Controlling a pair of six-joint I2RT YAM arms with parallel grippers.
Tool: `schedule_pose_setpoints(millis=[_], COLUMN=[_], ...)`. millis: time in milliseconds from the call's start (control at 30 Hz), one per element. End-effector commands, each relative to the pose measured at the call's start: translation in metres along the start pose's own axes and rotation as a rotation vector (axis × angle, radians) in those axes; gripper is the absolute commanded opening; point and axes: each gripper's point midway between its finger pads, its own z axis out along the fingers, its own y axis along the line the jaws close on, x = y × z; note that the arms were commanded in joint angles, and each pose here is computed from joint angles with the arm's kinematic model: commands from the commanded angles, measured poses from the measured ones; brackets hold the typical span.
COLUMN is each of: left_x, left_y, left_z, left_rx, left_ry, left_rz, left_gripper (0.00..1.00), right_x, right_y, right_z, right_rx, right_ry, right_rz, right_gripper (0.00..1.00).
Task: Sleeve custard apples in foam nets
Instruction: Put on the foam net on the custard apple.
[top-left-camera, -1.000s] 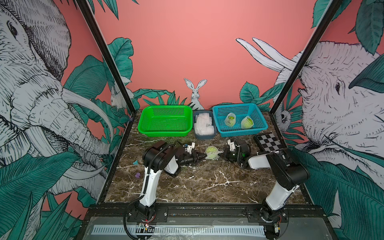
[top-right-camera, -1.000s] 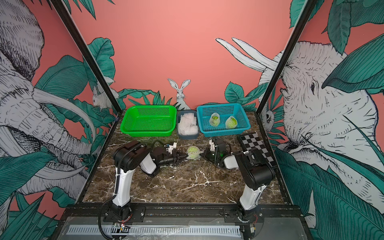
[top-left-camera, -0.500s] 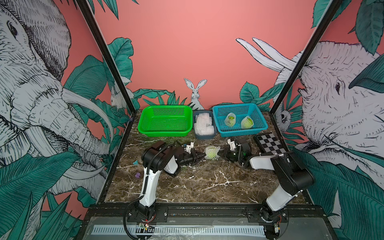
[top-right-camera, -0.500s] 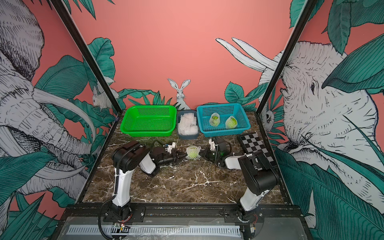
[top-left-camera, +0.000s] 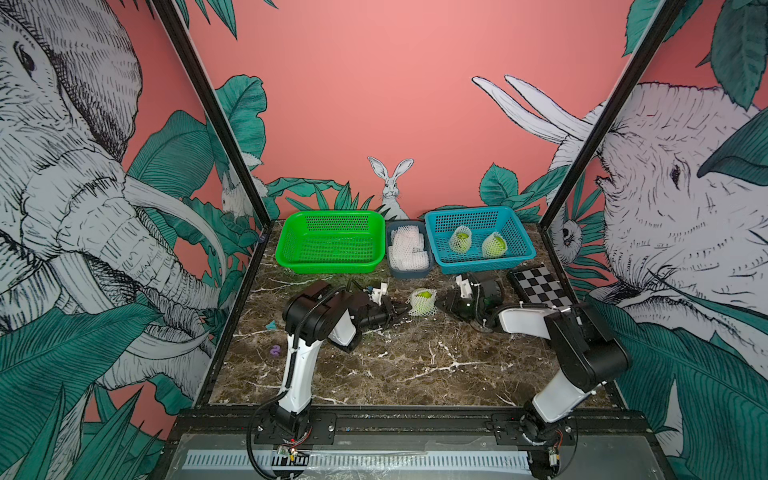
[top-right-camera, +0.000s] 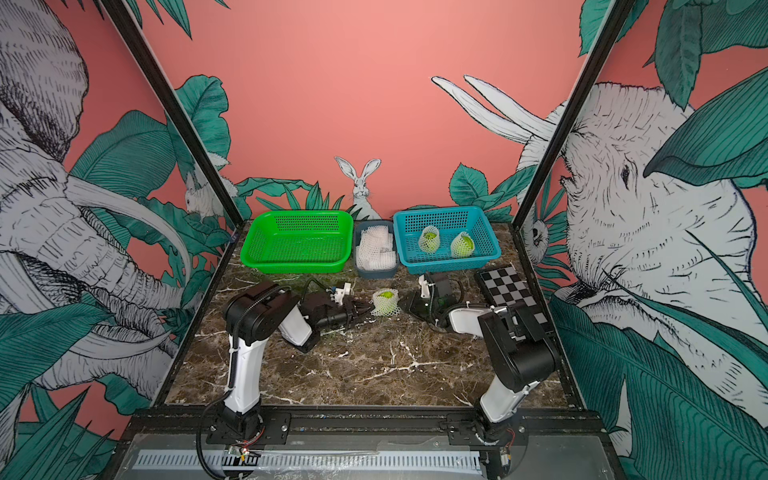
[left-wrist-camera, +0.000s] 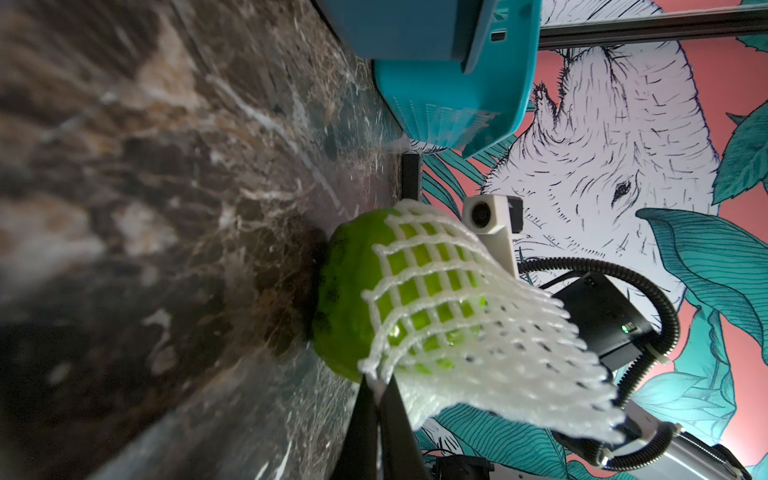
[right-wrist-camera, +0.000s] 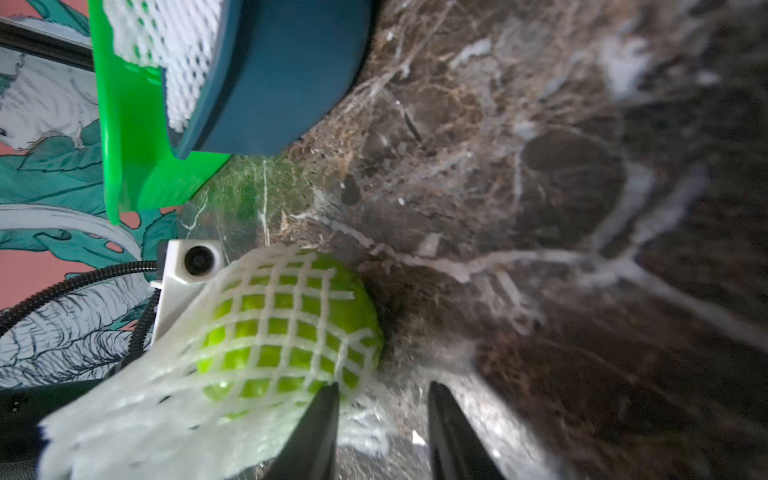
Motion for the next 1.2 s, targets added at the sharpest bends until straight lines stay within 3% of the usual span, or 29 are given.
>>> schedule_pose_setpoints(millis=[0,200,267,300,333,633,867,1167], left_x=[-0.001,-0.002,-0.002,-0.003,-0.003,-0.002,-0.001,0.0], left_y=[-0.005,-0.005,-0.004,-0.004,-0.004,0.001,0.001,-0.001], left_z=[0.002,0.003,0.003,0.003,0.003,0.004,0.006,0.008], left_rx=[0.013,0.013,0.011,0.011,0.011,0.005,0.006,0.009], left_ry=[0.007,0.002,0.0,-0.001,-0.001,-0.004,-0.002,-0.006], left_rz=[-0.004,-0.005,-0.005,-0.005,-0.005,-0.01,-0.008,-0.006], left_gripper=[0.0,0.0,0.0,0.0,0.0,0.0,0.0,0.0], right_x=[-0.011,-0.016,-0.013,-0.012,-0.01,0.002,0.004,-0.008], right_y=[0.002,0.007,0.019,0.027,0.035,0.08,0.086,0.088], right_z=[-0.027,-0.066,-0.073,-0.077,-0.079,-0.068,-0.043,-0.016], right_rx=[0.106,0.239,0.278,0.296,0.313,0.411,0.456,0.489], right_ry=[-0.046,-0.06,-0.048,-0.043,-0.037,0.081,0.135,0.118], right_rz=[-0.086,-0.206,-0.296,-0.349,-0.396,-0.611,-0.627,-0.597], right_gripper=[0.47,0.65,0.79,0.96,0.99,0.99,0.99,0.99])
